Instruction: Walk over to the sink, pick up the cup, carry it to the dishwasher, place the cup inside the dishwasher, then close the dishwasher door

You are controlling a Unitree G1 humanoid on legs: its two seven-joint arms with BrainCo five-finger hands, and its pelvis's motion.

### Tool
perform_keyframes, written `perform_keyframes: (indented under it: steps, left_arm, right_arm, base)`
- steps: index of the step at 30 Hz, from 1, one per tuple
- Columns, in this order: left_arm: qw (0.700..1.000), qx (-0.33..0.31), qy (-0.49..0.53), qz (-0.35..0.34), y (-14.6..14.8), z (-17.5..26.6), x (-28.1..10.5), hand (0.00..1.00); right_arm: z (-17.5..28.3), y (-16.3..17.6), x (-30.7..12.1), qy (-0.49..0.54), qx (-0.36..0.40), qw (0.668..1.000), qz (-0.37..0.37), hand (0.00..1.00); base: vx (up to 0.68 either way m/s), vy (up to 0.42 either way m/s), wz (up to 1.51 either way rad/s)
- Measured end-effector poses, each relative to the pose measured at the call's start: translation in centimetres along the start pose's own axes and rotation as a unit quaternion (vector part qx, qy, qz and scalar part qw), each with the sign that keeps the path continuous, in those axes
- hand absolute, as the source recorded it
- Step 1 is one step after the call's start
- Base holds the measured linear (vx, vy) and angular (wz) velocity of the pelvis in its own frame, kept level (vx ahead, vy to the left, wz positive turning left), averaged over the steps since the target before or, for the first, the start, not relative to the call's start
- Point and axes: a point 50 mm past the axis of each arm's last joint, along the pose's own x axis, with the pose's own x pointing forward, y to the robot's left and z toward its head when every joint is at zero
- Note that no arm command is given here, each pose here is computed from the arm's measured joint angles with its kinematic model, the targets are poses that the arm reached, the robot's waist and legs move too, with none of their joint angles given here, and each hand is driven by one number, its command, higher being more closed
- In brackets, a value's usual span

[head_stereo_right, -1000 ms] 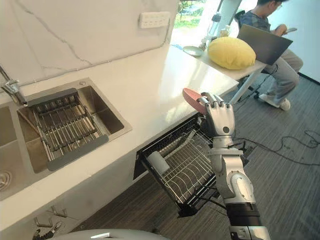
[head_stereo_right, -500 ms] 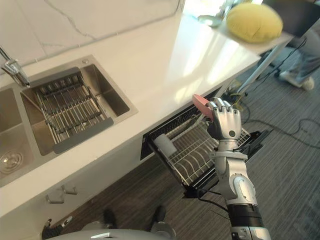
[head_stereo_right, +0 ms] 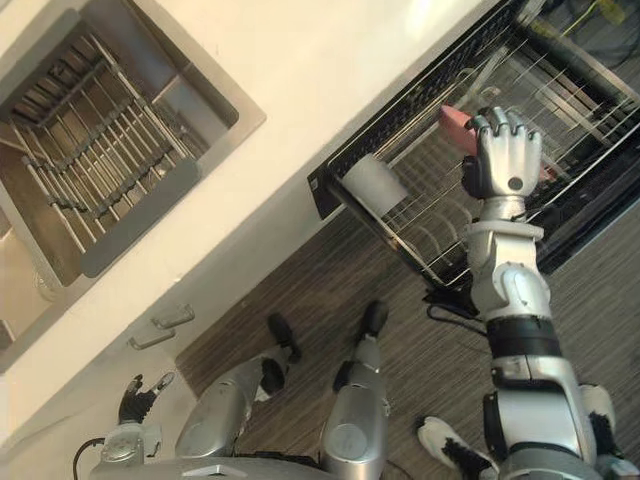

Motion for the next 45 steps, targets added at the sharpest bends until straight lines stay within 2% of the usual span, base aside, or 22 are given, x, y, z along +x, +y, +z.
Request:
perform_keyframes:
  steps: [3,4,12,20,23,25,27,29,31,32,33,35,36,37,38,40,42,43,45]
  left_arm:
    - [1.0,0.001,-0.011,-0.014,-0.6,0.5,-0.1,0.0]
    - [1.0,-0.006,-0.014,-0.016,-0.6,0.7,0.0,0.0]
    - [0.999,-0.003,-0.035,-0.036,-0.8,1.6,0.0,0.0]
    - [0.998,0.006,-0.034,-0.047,-1.0,1.5,0.0,0.0]
    - [0.999,0.009,-0.025,-0.044,-0.8,1.0,-0.2,0.0]
    - [0.999,0.021,-0.01,-0.035,-0.5,0.2,-0.3,0.0]
    - [0.999,0.025,-0.001,-0.031,-0.3,-0.5,-0.6,0.0]
    - [0.999,0.03,0.01,-0.018,0.4,-1.0,-0.6,0.0]
    - [0.999,0.03,0.018,-0.01,0.8,-1.3,-0.6,0.0]
    - [0.999,0.03,0.021,-0.005,0.8,-1.4,-0.6,0.0]
    - [0.999,0.03,0.022,-0.004,0.8,-1.4,-0.6,0.0]
    - [0.999,0.028,0.029,-0.001,0.7,-1.7,-0.7,0.0]
    - [0.999,0.026,0.032,-0.001,0.7,-1.9,-0.8,0.0]
    - [0.999,0.023,0.043,-0.001,0.4,-2.4,-1.0,0.0]
    - [0.999,0.023,0.048,-0.001,0.3,-2.7,-1.1,0.0]
    - [0.998,0.016,0.058,-0.006,-0.3,-3.3,-1.5,0.0]
    - [0.998,0.014,0.06,-0.008,-0.5,-3.4,-1.6,0.0]
    - [0.998,0.009,0.062,-0.011,-0.9,-3.4,-1.7,0.0]
    - [0.998,0.006,0.061,-0.016,-1.2,-3.3,-1.7,0.0]
  right_arm:
    - [-0.5,-0.2,1.5,-0.014,-0.021,1.0,0.009,1.0]
    - [-0.2,-0.1,2.0,-0.023,-0.024,0.999,0.019,0.0]
    - [-0.3,0.0,3.0,-0.032,-0.028,0.998,0.04,0.0]
    - [-2.9,1.7,0.1,0.041,0.011,0.997,0.058,0.0]
    - [-5.0,2.3,-2.4,0.112,0.033,0.992,0.052,0.0]
    - [-6.9,2.8,-5.4,0.207,0.085,0.974,0.03,0.0]
    - [-8.4,3.0,-7.5,0.271,0.107,0.956,0.016,0.0]
    - [-11.2,2.4,-10.4,0.388,0.16,0.907,-0.038,0.0]
    - [-12.6,2.0,-11.8,0.449,0.202,0.867,-0.072,0.0]
    - [-13.5,1.9,-12.7,0.496,0.242,0.828,-0.101,0.0]
    - [-13.7,1.9,-13.2,0.514,0.258,0.811,-0.111,1.0]
    - [-14.3,2.9,-15.7,0.591,0.315,0.729,-0.139,1.0]
    - [-14.4,3.2,-16.6,0.612,0.329,0.704,-0.144,1.0]
    - [-14.3,4.0,-18.1,0.644,0.358,0.659,-0.149,1.0]
    - [-14.1,4.4,-18.7,0.657,0.371,0.64,-0.148,1.0]
    - [-13.5,5.6,-20.9,0.69,0.422,0.569,-0.151,1.0]
    - [-13.1,6.3,-21.7,0.7,0.447,0.537,-0.145,1.0]
    - [-12.4,7.1,-22.2,0.7,0.499,0.491,-0.138,1.0]
    - [-11.5,7.9,-21.9,0.683,0.555,0.455,-0.134,1.0]
  base:
    - [0.02,0.059,0.07]
    - [0.04,0.02,0.1]
    - [0.03,0.0,0.15]
    - [0.02,-0.036,0.1]
    - [0.09,-0.078,0.06]
    - [0.1,-0.069,-0.08]
    - [0.09,-0.053,-0.05]
    - [0.09,-0.037,-0.04]
    - [0.03,-0.004,-0.15]
    - [0.0,0.001,-0.16]
    - [-0.03,-0.01,-0.1]
    - [-0.05,-0.029,-0.01]
    - [-0.04,-0.049,-0.01]
    - [-0.02,-0.041,-0.01]
    - [-0.01,-0.038,-0.05]
    - [0.01,-0.029,-0.06]
    - [0.03,-0.036,0.0]
    - [0.06,-0.047,0.01]
    - [0.07,-0.055,0.03]
